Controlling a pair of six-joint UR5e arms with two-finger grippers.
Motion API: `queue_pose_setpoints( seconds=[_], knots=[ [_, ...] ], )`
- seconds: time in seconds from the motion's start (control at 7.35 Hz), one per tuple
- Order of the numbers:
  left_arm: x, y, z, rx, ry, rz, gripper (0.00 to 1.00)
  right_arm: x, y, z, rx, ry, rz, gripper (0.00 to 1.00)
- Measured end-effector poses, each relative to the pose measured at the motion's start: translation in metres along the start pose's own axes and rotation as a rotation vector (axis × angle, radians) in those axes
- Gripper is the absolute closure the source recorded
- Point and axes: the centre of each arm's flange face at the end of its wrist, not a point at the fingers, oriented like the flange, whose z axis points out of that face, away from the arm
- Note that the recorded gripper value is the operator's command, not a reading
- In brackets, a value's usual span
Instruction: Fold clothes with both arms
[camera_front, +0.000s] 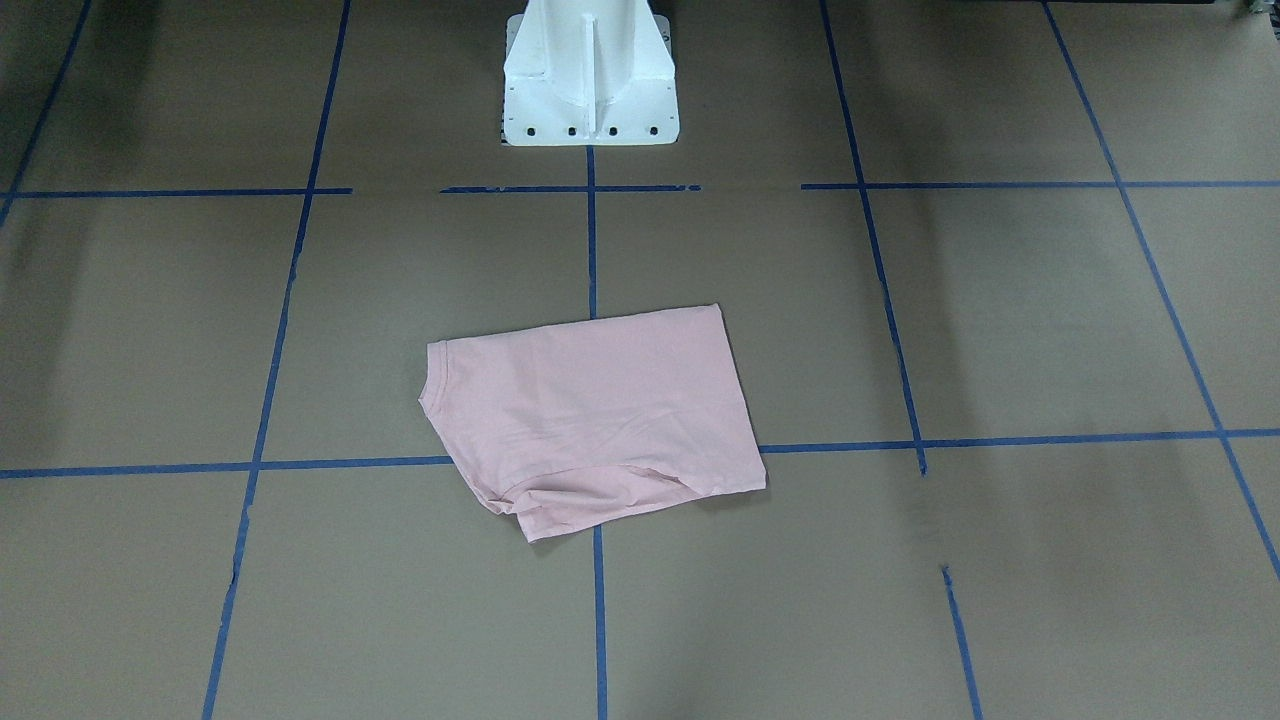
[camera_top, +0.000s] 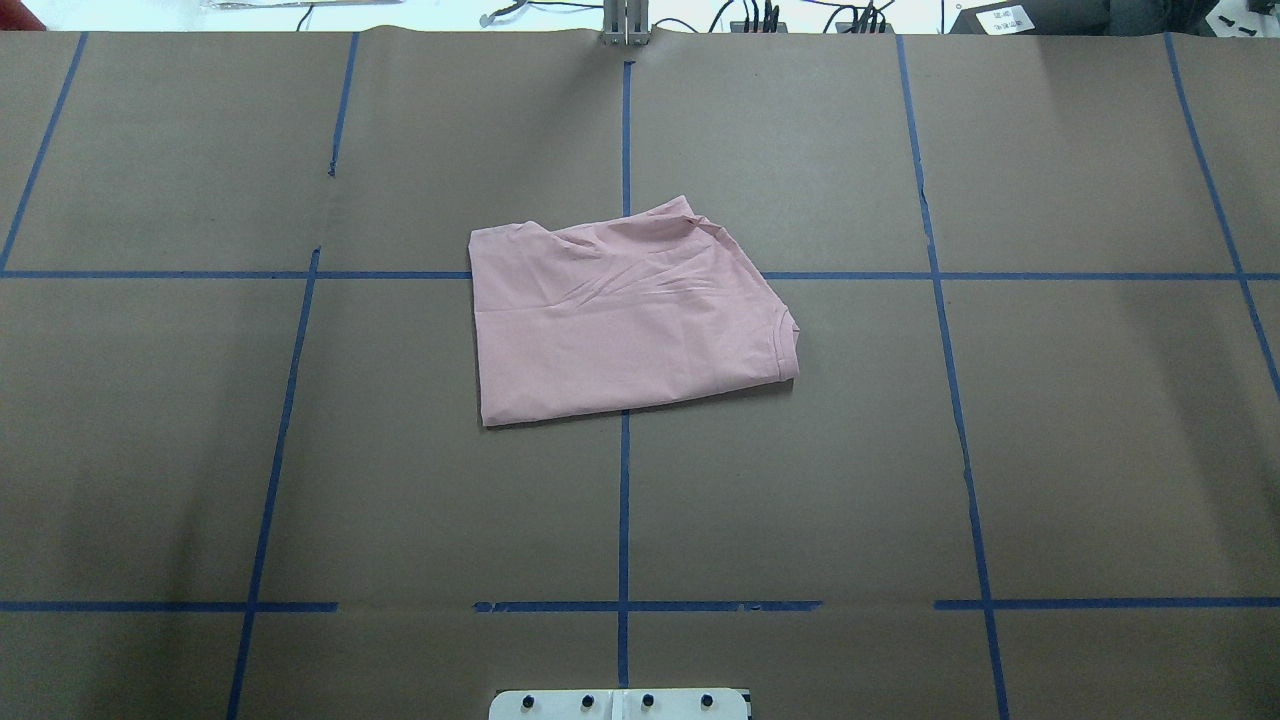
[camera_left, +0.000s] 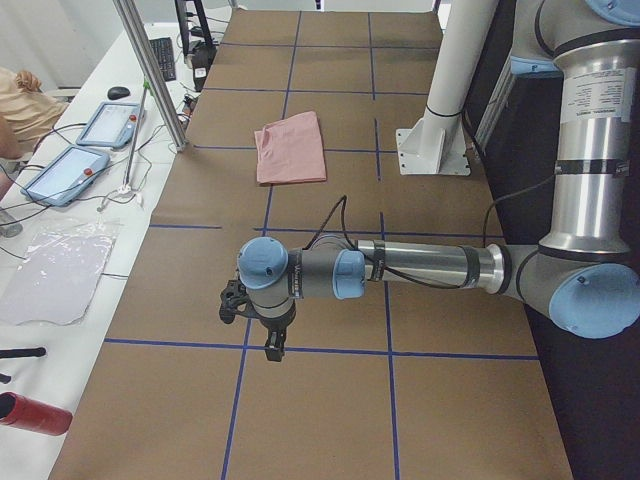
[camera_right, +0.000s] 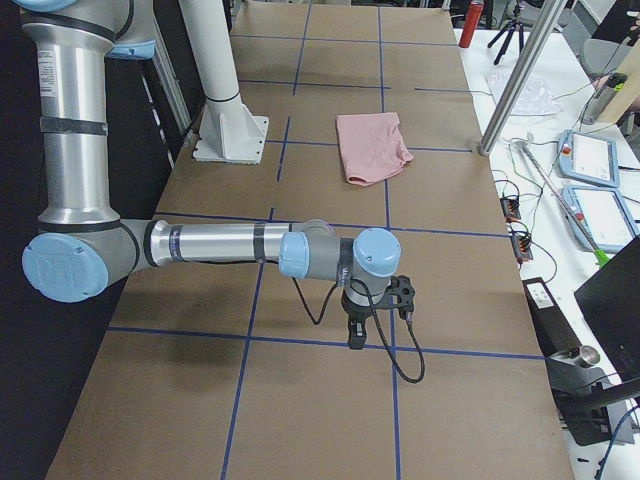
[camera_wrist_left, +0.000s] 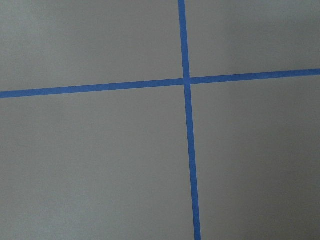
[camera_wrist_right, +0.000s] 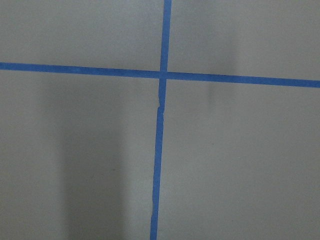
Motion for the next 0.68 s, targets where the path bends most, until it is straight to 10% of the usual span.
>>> queue_pose_setpoints(
  seconds=[0.68],
  knots=[
    [0.0024,-0.0091,-0.0027,0.049,-0.006,0.051,0.0,-0.0012,-0.0009,0.0019,-0.005,0.0,-0.002,0.0]
  ],
)
